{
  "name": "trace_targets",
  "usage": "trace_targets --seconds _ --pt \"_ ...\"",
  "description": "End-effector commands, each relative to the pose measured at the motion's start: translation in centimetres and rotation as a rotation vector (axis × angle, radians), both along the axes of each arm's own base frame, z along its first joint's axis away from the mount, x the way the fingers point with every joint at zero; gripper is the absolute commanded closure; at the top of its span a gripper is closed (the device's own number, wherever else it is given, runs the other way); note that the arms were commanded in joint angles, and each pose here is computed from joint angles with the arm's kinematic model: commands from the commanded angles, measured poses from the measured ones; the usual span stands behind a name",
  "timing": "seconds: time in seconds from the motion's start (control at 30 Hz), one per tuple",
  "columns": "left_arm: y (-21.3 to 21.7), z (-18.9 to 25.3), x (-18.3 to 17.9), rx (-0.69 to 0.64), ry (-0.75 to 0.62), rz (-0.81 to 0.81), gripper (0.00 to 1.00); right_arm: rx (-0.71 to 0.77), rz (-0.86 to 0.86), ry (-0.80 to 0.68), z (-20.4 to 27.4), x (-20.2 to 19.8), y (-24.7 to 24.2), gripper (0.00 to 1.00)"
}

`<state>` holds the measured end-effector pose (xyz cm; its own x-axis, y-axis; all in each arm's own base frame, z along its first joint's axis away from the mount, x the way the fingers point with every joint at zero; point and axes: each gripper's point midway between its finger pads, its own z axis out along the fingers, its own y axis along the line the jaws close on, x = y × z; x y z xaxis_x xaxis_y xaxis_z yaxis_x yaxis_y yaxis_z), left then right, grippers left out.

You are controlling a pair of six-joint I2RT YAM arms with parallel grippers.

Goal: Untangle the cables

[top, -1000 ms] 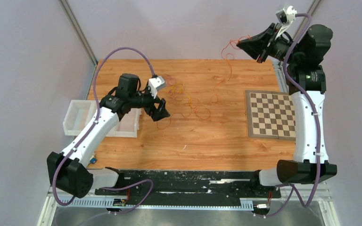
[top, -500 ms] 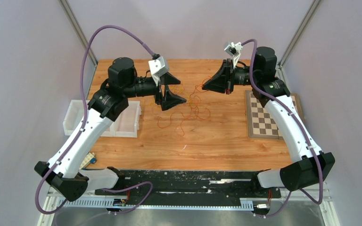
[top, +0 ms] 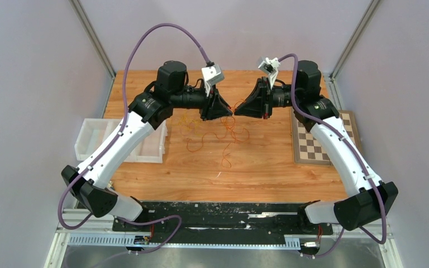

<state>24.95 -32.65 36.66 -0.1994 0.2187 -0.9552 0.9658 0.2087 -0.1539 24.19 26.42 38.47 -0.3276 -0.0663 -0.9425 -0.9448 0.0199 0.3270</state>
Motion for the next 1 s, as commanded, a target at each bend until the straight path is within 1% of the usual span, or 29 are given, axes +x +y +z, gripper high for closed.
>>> trace_targets --seconds 0.0,0.03,0.07,0.1,0.17,0.2,0.23,0.27,0.3,0.33,0.37,0.4,0.43,0.47,0.5,0.53,0.57,0.6,0.63,0.67,0.7,0.73,0.77,0.8,0.83,0.87,0.9,0.93,0.97 --pt "0.0 2.0 -1.4 -0.016 -0.031 -0.063 0.73 0.015 0.025 -0.061 0.8 -0.6 0.0 1.0" --pt "0.1 2.1 -1.9 -0.021 -0.034 -0.08 0.82 0.013 0.023 -0.06 0.8 -0.5 0.0 1.0" --pt "0.2 2.1 -2.1 -0.025 -0.04 -0.088 0.87 0.013 0.019 -0.06 0.8 -0.5 0.0 0.96" --pt "0.5 2.3 -2.6 -0.031 -0.046 -0.093 0.97 0.011 0.011 -0.056 0.8 -0.3 -0.1 0.87" --pt "1.3 2.4 -2.8 -0.041 -0.031 -0.078 1.0 0.011 -0.018 -0.032 1.0 0.3 -0.6 0.54" --pt "1.7 2.5 -2.7 -0.048 -0.007 -0.062 1.0 0.013 -0.033 -0.017 1.2 0.8 -1.1 0.41" --pt "2.9 2.6 -2.1 -0.058 0.007 -0.026 1.0 0.017 -0.053 -0.004 1.5 1.4 -1.8 0.3" --pt "3.8 3.0 -2.0 -0.072 0.025 0.006 1.0 0.021 -0.073 0.002 1.9 1.9 -2.5 0.23" --pt "5.4 2.7 -0.5 -0.072 0.042 0.071 1.0 0.025 -0.096 0.001 2.3 2.5 -3.3 0.19" --pt "6.6 3.0 -0.2 -0.084 0.052 0.112 1.0 0.026 -0.123 -0.001 2.6 3.0 -4.0 0.13" --pt "8.7 2.8 1.4 -0.081 0.068 0.193 1.0 0.025 -0.152 -0.003 2.7 3.4 -4.7 0.07" --pt "9.9 3.1 1.8 -0.083 0.069 0.235 1.0 0.023 -0.181 -0.008 2.7 3.8 -5.4 0.03" --pt "12.2 3.0 3.0 -0.07 0.088 0.319 1.0 0.02 -0.202 -0.009 2.7 4.0 -5.9 0.01" --pt "13.5 2.4 3.0 -0.044 0.116 0.354 1.0 0.018 -0.217 -0.005 2.6 4.2 -6.3 0.0" --pt "15.7 3.2 4.0 -0.045 0.099 0.426 1.0 0.012 -0.228 -0.002 2.4 4.3 -6.7 0.0" --pt "16.8 2.8 4.0 -0.022 0.113 0.458 1.0 0.006 -0.239 -0.001 2.2 4.4 -7.0 0.0" --pt "19.0 3.4 4.6 -0.021 0.102 0.534 1.0 -0.002 -0.252 0.0 1.9 4.5 -7.2 0.0" --pt "20.4 3.1 4.7 0.007 0.095 0.57 1.0 -0.011 -0.264 -0.004 1.7 4.6 -7.4 0.0" --pt "23.0 3.5 5.6 0.03 0.053 0.658 1.0 -0.021 -0.274 -0.015 1.5 4.7 -7.5 0.0" --pt "25.5 3.3 6.1 0.06 0.051 0.751 1.0 -0.031 -0.286 -0.022 1.4 4.8 -7.7 0.0" --pt "26.8 3.6 6.3 0.092 0.009 0.79 1.0 -0.041 -0.301 -0.028 1.2 4.9 -7.8 0.0" --pt "29.2 3.3 6.7 0.132 -0.004 0.882 1.0 -0.048 -0.306 -0.03 1.0 5.0 -7.8 0.0" --pt "30.5 3.5 6.9 0.176 -0.051 0.913 1.0 -0.059 -0.312 -0.042 0.7 5.2 -8.0 0.0" --pt "32.8 3.2 7.2 0.227 -0.067 1.0 1.0 -0.067 -0.317 -0.043 0.6 5.2 -8.0 0.0" --pt "34.0 3.1 7.4 0.268 -0.092 1.036 1.0 -0.073 -0.321 -0.042 0.5 5.3 -8.1 0.0" --pt "36.1 2.9 7.6 0.306 -0.1 1.107 1.0 -0.081 -0.325 -0.039 0.2 5.4 -8.1 0.0" --pt "37.1 2.8 7.7 0.331 -0.112 1.127 1.0 -0.088 -0.33 -0.032 0.0 5.4 -8.2 0.0" --pt "39.2 2.4 7.9 0.352 -0.109 1.19 1.0 -0.095 -0.333 -0.031 -0.1 5.5 -8.3 0.0" --pt "40.2 2.3 8.1 0.363 -0.112 1.223 1.0 -0.1 -0.336 -0.032 -0.2 5.6 -8.3 0.0"
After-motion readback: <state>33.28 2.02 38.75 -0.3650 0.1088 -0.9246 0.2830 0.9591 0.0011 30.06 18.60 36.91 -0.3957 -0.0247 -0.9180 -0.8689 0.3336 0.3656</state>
